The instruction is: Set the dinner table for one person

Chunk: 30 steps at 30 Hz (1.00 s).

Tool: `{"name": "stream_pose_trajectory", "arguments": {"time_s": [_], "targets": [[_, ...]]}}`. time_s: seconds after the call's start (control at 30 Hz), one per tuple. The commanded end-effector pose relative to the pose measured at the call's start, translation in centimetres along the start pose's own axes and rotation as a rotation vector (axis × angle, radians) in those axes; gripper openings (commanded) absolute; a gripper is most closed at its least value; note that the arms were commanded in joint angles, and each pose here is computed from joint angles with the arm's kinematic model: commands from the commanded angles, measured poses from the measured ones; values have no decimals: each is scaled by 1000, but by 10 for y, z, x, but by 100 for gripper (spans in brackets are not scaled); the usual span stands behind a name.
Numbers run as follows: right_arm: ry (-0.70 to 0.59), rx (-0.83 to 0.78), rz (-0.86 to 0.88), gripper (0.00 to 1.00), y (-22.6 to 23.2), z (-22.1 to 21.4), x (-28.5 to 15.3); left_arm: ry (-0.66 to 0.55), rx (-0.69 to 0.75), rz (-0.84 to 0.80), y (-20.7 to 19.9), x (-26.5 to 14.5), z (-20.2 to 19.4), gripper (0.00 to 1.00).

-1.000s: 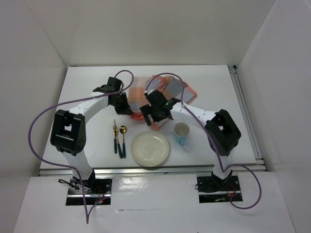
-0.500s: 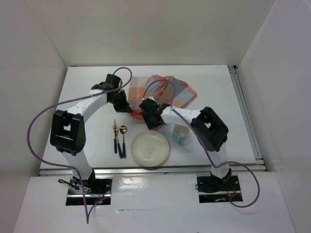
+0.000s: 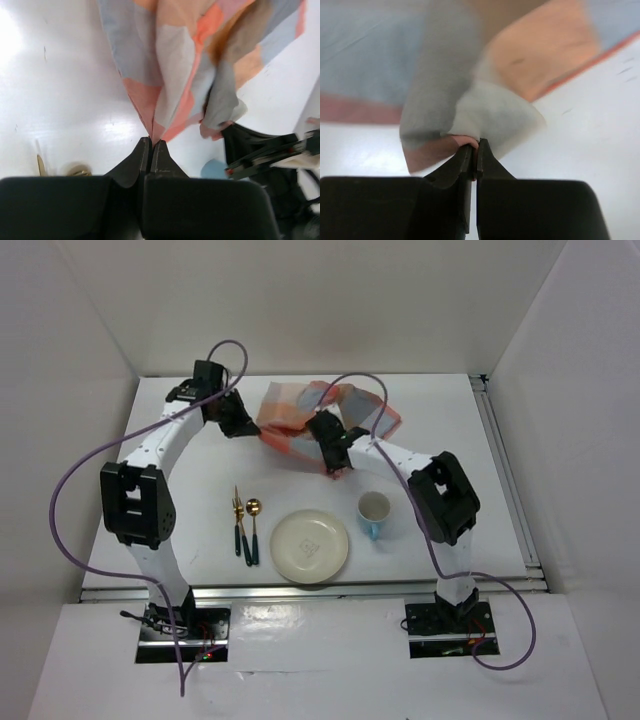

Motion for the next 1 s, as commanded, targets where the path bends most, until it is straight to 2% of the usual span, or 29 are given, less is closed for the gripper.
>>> {"name": "stream_pose_trajectory", "arguments": {"time_s": [0.0,0.1,0.13,0.27,0.33,0.43,0.47,0.53,0.57,0.6,0.63,0.67,0.7,0.73,0.77,0.8,0.87,0.9,0.97], "targets": [[-154,123,-106,0,-87,67,-25,-42,-25,-116,-34,-14,34,0],[-189,174,-132,0,-136,89,-22,-3,-86,-185,-49,-6,53,0],[-252,195,-139,0,-152,115,-37,-34,-69,-241,-71,-17,67,0],[-323,218,-178,0,-183,137,-56,-73,-79,-297,-92,-28,87,0],[-271,222,-193,0,-190,109,-44,-73,-71,-315,-91,-32,81,0],[-254,287,-185,0,-195,79,-44,-42,-103,-270,-66,-25,66,0],[-173,281,-166,0,-184,39,-26,11,-140,-210,-38,-7,45,0],[-174,321,-163,0,-179,19,-31,6,-144,-197,-22,-11,28,0],[-147,339,-148,0,-172,4,-28,56,-196,-113,17,7,0,0],[-68,347,-139,0,-161,-27,-21,31,-187,-137,16,1,-7,0],[-62,398,-137,12,-158,-32,-22,38,-223,-111,29,6,-17,2],[-35,412,-126,30,-157,-41,-19,72,-246,-69,51,14,-35,14],[-22,429,-124,55,-159,-45,-19,67,-243,-76,50,15,-34,50],[16,442,-122,79,-155,-51,-15,89,-236,-64,54,18,-38,63],[29,461,-140,94,-161,-52,-14,125,-251,-5,63,23,-42,70],[3,492,-149,97,-171,-38,-19,104,-229,-11,51,19,-28,78],[7,520,-137,98,-175,-32,-20,91,-213,59,56,17,-22,80],[-2,552,-133,98,-181,-29,-24,56,-204,61,49,11,-11,85],[-37,608,-64,98,-183,-20,-34,-9,-181,125,57,6,0,87]]}}
Point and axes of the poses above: each gripper's point midway between its finger pads, its own x axis out along the fingers, its own y axis along the line the jaws close on, z = x × y, the point moved 1 cm from there along -x, back along the fingers, and after that the axes turned 12 degrees about -x, right-handed, at the moved point
